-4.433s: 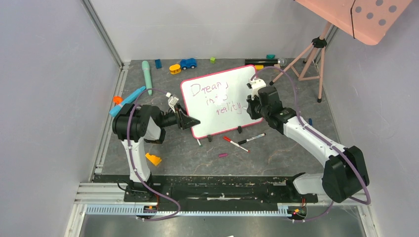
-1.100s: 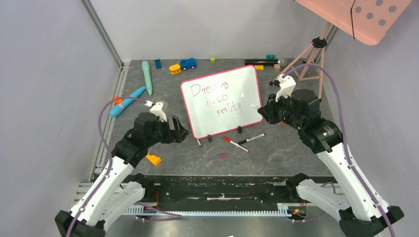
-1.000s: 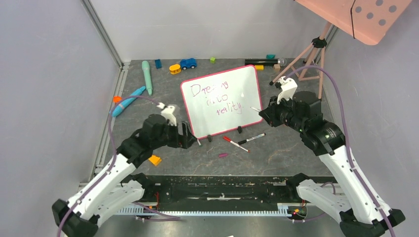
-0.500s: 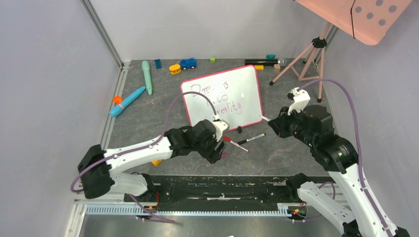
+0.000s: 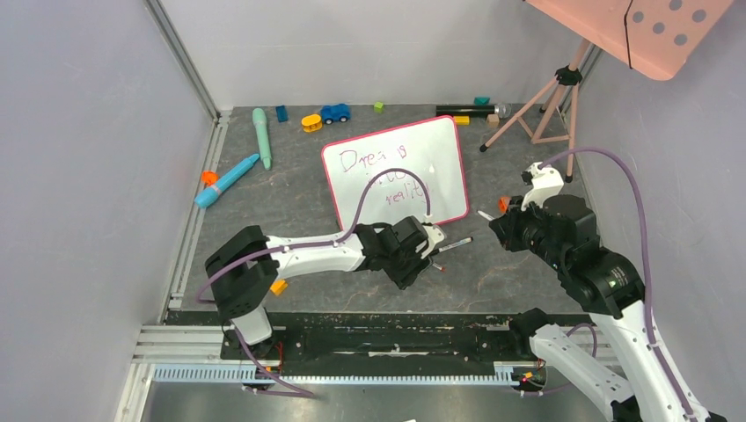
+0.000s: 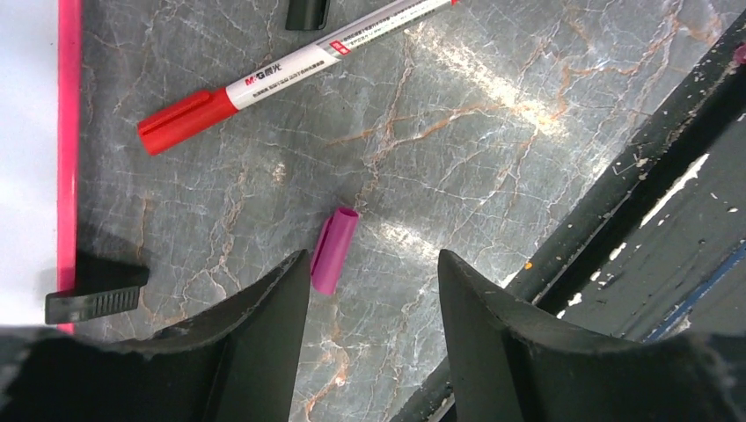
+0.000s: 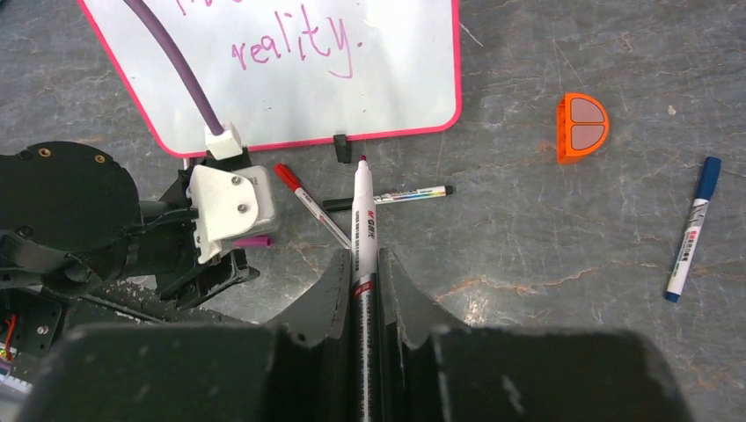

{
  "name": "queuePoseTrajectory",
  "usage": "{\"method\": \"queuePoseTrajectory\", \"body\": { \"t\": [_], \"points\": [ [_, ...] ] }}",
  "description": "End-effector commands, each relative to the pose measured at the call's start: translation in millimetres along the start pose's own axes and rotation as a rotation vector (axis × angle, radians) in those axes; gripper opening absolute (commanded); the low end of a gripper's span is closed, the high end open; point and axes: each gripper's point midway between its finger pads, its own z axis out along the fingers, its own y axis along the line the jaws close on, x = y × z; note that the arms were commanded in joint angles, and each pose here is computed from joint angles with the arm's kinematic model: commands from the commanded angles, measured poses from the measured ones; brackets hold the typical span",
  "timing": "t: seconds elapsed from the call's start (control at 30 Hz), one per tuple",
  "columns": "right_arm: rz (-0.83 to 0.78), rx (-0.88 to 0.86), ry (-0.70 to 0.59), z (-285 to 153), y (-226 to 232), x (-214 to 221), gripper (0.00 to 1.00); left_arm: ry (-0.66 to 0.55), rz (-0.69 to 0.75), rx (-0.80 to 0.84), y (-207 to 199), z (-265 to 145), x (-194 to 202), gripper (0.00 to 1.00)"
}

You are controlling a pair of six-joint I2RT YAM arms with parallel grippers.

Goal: Write a sentence on the whiteboard
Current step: Close the whiteboard marker at the center of the board.

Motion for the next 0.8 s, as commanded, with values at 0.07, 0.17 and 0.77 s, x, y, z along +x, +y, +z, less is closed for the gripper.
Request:
{"method": "queuePoseTrajectory", "body": {
  "t": [0.07, 0.17, 0.77],
  "points": [
    [0.007, 0.036, -0.071, -9.3, -5.8, -17.8, 0.00, -0.014, 0.071, -0.017, 3.4, 14.2, -9.5, 0.60],
    [0.004, 0.039, -0.071, -9.6, -6.6, -17.0, 0.00, 0.012, 0.066, -0.027, 5.0, 25.8, -6.2, 0.58],
    [-0.031, 0.024, -0.057, -0.3, -3.6, -17.9, 0.00, 0.107, -0.026, -0.084, 14.1, 25.2, 31.4, 0.49]
  ]
}}
